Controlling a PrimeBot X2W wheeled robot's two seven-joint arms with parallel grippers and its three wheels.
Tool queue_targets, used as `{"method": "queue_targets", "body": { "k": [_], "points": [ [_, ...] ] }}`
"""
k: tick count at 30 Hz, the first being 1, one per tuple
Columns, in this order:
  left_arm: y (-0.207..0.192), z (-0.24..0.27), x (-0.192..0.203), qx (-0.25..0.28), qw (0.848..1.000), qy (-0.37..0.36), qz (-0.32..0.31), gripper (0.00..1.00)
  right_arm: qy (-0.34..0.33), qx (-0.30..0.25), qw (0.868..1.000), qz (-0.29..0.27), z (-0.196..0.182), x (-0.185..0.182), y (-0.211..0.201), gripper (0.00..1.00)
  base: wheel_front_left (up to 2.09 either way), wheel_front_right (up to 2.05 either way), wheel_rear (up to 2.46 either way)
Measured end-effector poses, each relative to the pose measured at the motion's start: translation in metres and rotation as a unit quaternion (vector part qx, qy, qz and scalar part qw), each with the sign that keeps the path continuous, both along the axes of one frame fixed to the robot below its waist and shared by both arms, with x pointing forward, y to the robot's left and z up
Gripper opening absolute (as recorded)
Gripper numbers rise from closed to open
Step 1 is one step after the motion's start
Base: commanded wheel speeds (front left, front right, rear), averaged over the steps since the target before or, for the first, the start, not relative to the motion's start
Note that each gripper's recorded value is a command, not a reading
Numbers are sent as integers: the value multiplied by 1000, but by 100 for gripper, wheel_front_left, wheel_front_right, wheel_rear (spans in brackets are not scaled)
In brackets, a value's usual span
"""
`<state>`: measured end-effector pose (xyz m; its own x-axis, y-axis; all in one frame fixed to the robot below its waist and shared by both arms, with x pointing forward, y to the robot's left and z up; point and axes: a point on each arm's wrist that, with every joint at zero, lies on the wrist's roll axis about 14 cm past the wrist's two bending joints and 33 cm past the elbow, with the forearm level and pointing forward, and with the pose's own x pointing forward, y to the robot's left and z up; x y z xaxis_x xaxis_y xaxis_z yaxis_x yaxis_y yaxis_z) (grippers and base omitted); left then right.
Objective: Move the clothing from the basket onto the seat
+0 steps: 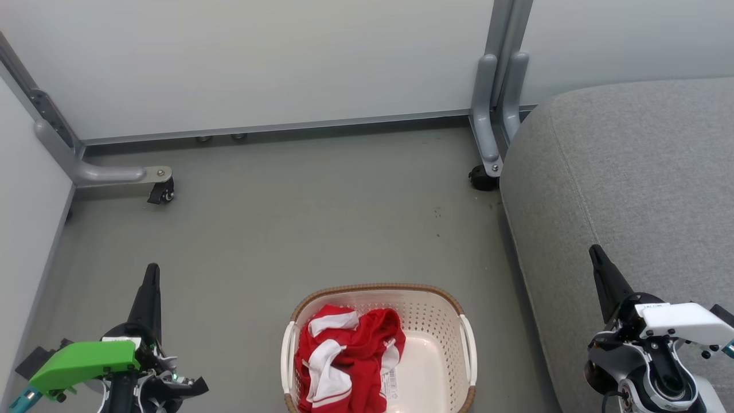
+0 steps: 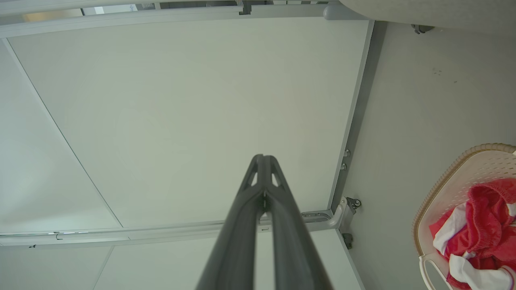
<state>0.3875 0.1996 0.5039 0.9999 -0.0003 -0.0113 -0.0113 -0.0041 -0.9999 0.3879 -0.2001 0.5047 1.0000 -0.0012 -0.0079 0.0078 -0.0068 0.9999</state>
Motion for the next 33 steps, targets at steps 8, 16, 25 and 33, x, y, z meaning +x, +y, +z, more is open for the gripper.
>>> {"method": "queue_targets", "body": {
  "k": [8, 16, 25, 33],
  "points": [
    [0, 0, 0, 0, 1000, 0, 0, 100, 0, 0, 1000, 0, 0, 0, 0, 100, 0, 0, 0],
    [-4, -14, -6, -2, 1000, 21, 1, 100, 21, -1, 1000, -3, -14, -6, 4, 100, 0, 0, 0],
    [-9, 0, -2, 56, 998, 1, 0, 100, 8, -81, 997, -2, -4, -4, 7, 100, 0, 0, 0],
    [-13, 15, 1, 153, 988, -23, -3, 100, -11, -184, 983, 5, 9, -2, 14, 100, 0, 0, 0]
  ]
}}
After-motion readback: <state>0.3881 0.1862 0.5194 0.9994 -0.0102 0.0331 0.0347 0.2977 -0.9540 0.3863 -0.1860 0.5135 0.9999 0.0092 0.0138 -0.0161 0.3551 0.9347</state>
